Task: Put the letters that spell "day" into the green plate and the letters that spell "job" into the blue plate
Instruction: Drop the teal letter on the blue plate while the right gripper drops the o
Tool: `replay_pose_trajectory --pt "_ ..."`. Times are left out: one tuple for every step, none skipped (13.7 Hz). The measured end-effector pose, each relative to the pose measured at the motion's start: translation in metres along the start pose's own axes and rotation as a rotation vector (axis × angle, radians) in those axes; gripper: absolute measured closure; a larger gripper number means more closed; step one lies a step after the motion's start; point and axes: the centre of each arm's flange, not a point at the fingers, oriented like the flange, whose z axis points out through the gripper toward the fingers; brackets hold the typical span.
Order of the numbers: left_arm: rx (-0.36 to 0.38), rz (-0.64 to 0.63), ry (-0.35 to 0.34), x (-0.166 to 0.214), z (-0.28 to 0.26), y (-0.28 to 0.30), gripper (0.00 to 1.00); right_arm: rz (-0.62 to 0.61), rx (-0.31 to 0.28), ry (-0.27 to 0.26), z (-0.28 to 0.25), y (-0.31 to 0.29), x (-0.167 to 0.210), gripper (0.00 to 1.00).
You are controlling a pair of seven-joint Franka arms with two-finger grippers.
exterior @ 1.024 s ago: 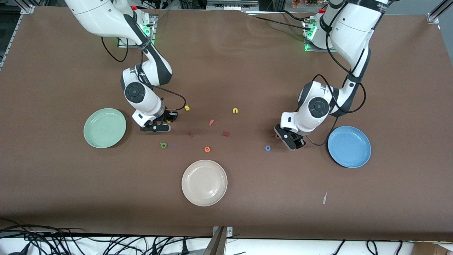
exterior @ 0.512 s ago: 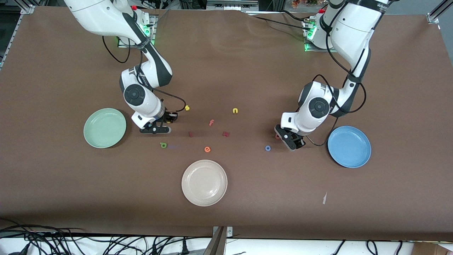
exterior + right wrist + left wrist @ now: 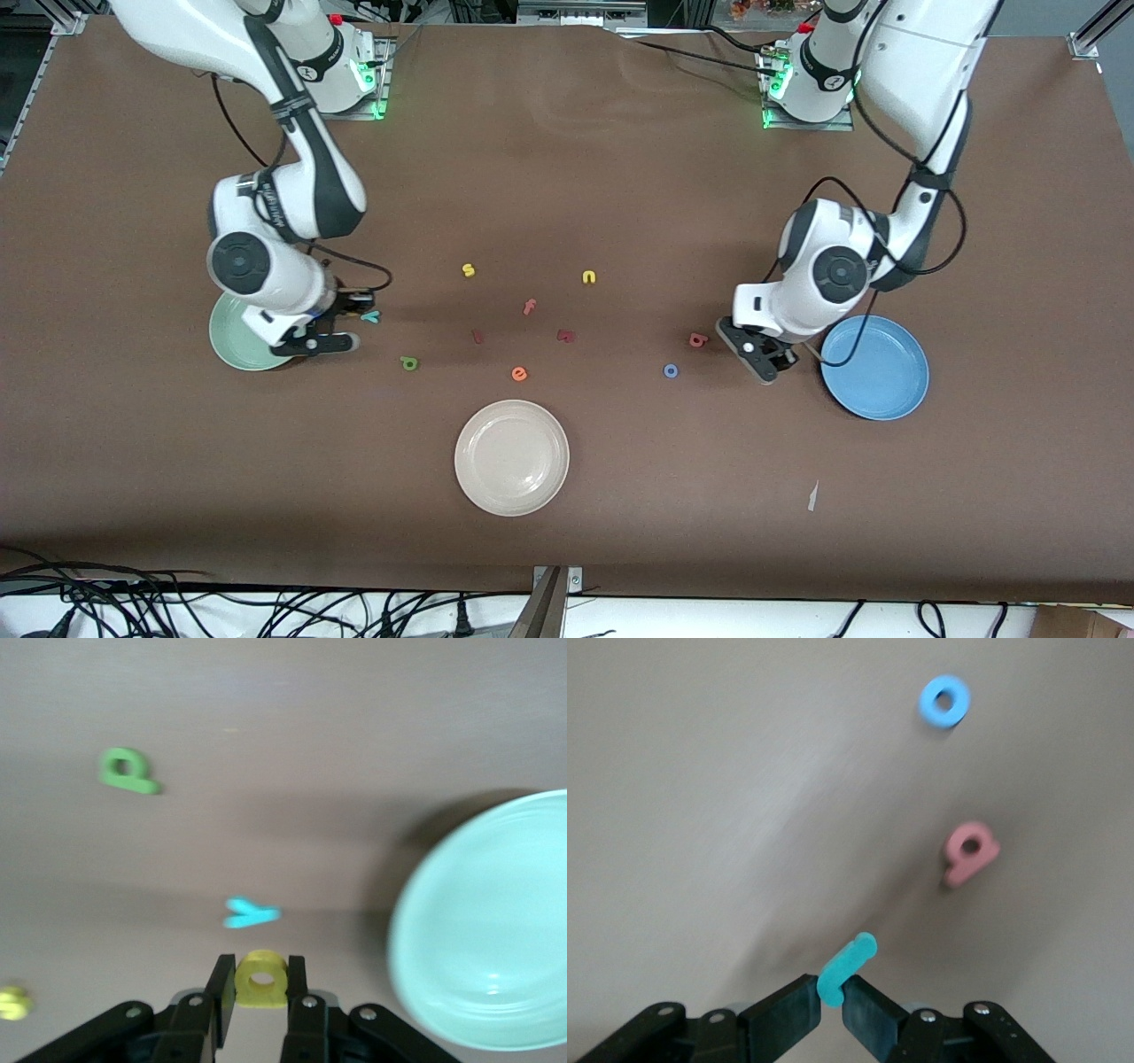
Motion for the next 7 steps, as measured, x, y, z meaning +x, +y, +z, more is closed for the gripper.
replay_pose_trajectory --pt "-0.016 -0.016 -0.019 -0.013 -0.005 -0.013 0.8 -0.011 -0.007 -0.005 0.001 0.02 0.001 0.72" --pt "-0.029 -0.008 -0.032 -0.028 -0.008 -0.028 0.8 -0.014 -0.013 -0.009 0.002 0.039 0.002 0.72" --pt "-0.036 0.018 -0.037 -0.042 -0.009 -0.043 0.8 -0.012 -0.016 -0.013 0.005 0.054 0.002 0.72" --pt "-0.037 0.044 -0.04 -0.057 -0.008 -0.059 0.8 -0.012 -0.016 -0.019 0.009 0.069 0.002 0.72" --pt "-0.037 0.063 -0.044 -0.073 -0.007 -0.073 0.8 -0.01 -0.014 -0.026 0.014 0.082 0.003 0.72" --pt "-0.036 0.072 -0.048 -0.087 -0.007 -0.086 0.8 -0.009 -0.012 -0.034 0.02 0.096 0.004 0.72" --pt "-0.033 0.076 -0.051 -0.098 -0.007 -0.096 0.8 0.001 -0.012 -0.042 0.027 0.108 0.007 0.72"
